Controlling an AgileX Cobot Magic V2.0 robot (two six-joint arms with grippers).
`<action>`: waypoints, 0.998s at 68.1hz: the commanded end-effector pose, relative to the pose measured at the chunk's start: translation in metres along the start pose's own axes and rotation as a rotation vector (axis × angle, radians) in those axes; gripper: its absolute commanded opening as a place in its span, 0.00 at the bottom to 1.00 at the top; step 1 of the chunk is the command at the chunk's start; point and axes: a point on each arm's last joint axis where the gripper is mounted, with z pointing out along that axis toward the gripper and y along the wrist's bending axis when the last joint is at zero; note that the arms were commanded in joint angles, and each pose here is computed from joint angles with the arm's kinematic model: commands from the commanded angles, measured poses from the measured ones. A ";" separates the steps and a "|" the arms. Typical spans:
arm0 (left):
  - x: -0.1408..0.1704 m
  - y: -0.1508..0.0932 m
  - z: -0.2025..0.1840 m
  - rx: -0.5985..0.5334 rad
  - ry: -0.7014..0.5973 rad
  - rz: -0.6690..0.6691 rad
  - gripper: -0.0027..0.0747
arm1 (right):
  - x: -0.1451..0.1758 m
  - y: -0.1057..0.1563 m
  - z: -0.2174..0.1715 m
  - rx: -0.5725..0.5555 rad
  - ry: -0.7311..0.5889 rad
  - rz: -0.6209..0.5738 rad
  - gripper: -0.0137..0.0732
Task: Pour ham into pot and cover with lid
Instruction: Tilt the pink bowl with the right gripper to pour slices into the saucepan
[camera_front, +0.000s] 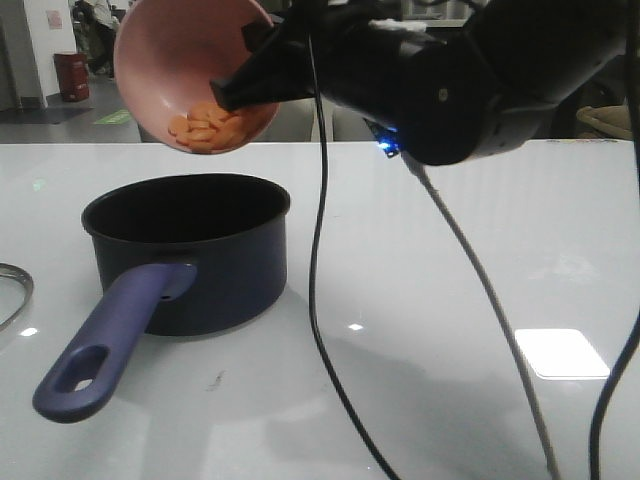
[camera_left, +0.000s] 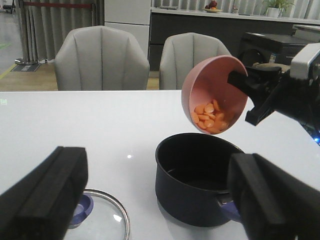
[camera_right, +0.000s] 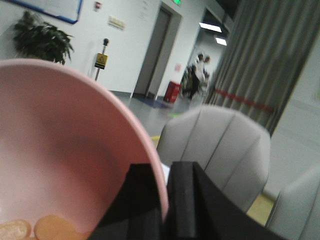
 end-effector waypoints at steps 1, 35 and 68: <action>-0.016 -0.002 -0.001 0.016 -0.096 -0.009 0.84 | -0.027 -0.005 0.002 0.038 -0.211 -0.217 0.30; -0.016 -0.002 -0.001 0.016 -0.096 -0.009 0.84 | -0.005 0.006 0.001 0.049 -0.241 -0.465 0.30; -0.016 -0.002 -0.001 0.016 -0.096 -0.009 0.84 | -0.015 -0.009 0.002 0.058 -0.240 0.454 0.30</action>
